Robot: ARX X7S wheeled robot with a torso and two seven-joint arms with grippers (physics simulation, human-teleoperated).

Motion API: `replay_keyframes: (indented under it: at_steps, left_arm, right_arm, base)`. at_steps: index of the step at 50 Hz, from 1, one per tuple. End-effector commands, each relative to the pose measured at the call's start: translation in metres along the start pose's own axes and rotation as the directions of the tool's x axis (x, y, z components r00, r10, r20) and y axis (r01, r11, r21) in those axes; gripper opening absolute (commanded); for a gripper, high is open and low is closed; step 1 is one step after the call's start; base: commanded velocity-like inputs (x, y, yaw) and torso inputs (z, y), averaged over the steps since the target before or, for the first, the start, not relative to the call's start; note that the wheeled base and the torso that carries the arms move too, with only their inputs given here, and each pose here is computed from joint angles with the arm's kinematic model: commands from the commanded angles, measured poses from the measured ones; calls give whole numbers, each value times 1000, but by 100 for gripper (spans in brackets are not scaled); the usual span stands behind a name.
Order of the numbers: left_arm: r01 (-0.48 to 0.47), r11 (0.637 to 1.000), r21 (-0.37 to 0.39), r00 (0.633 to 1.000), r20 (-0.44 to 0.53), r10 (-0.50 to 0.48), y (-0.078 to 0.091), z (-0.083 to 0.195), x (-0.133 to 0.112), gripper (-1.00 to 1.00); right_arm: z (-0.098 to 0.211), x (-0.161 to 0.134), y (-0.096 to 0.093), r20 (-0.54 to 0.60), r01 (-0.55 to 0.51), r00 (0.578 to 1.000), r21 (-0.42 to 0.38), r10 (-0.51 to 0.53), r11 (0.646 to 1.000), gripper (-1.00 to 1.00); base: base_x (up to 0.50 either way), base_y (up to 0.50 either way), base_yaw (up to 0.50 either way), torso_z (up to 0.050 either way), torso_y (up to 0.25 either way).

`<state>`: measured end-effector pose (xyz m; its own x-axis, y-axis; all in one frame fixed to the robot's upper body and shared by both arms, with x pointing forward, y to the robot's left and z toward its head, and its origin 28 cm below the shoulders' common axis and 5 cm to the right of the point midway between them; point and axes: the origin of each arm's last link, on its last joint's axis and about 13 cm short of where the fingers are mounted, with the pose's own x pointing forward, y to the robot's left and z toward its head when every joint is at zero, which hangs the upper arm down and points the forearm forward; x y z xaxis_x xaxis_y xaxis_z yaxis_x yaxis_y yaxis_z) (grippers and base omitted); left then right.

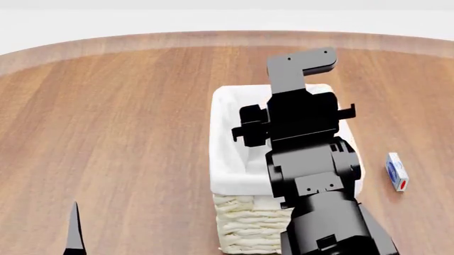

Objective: Pick up the alphabet soup and put it in the basket.

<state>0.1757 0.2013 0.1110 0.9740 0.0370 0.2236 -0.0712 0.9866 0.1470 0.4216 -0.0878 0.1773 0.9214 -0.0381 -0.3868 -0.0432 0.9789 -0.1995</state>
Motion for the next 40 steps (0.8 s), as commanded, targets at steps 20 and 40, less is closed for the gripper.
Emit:
replay_keyframes:
  at_steps: [20,40]
  left_arm:
    - [0,1000,0,1000,-3,0,0,-1,0,100]
    - [1,1000,0,1000,-4,-1,-1,-1,1,100]
  right_arm:
    - [-18,3,0,-30,1,1000,-50,-3,999,-100]
    - [-15,3,-1,-10,5,1000,-41,-5,999,100]
  base:
    - [0,0,0,0,1]
    - [0,0,0,1,0]
